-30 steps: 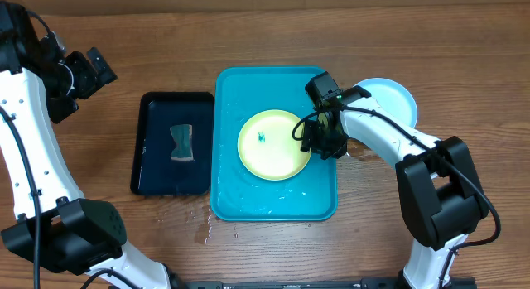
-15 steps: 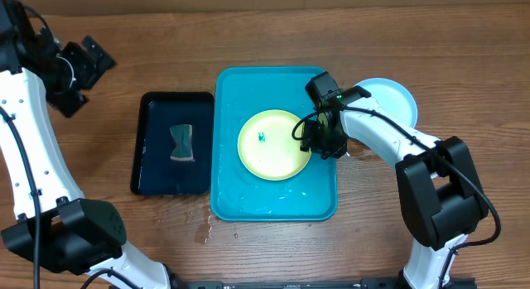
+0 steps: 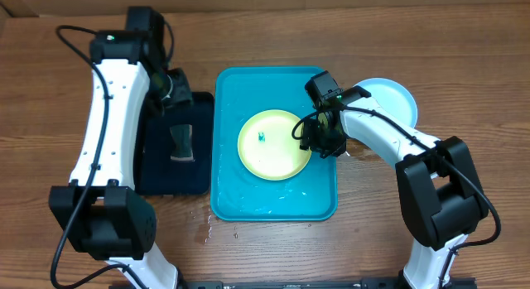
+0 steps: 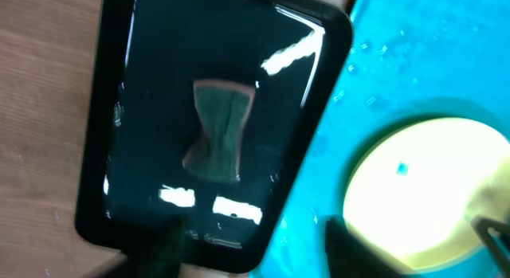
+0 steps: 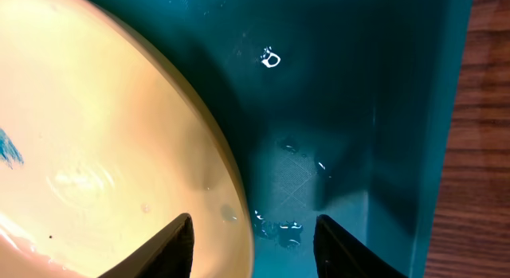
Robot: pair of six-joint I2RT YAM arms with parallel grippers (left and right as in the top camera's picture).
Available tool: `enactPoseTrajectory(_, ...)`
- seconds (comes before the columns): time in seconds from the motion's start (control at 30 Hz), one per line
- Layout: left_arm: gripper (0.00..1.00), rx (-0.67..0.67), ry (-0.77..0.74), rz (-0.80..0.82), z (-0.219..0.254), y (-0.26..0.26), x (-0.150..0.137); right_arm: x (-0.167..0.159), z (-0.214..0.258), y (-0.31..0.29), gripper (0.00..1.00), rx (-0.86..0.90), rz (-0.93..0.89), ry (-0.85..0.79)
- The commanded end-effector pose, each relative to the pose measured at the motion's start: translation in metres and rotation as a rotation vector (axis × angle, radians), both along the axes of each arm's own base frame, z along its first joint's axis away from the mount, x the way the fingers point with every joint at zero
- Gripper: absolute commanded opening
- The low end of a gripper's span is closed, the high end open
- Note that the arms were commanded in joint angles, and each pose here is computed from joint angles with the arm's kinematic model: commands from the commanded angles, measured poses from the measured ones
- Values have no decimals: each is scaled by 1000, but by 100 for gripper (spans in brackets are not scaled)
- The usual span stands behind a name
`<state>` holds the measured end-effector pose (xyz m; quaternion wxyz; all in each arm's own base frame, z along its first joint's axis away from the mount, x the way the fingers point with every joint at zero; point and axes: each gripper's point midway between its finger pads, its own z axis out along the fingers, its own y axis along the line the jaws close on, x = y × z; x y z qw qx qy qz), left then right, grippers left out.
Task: Clean dirty plates on tray and stack at the side
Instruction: 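Grasp the sponge from the black tray with the left gripper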
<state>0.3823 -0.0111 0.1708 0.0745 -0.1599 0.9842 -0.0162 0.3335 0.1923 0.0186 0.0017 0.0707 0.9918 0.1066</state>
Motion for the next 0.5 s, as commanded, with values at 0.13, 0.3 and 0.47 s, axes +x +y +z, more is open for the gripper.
enactPoseTrajectory(0.13, 44, 118, 48, -241, -54, 10, -3, 3, 9, 1, 50, 4, 1, -30)
enactPoseTrajectory(0.3, 41, 112, 54, -237, -68, 10, -5, 4, 9, 1, 50, 4, 1, -31)
enactPoseTrajectory(0.47, 36, 114, 48, -235, -89, 10, -6, 3, 9, 1, 50, 4, 1, -30)
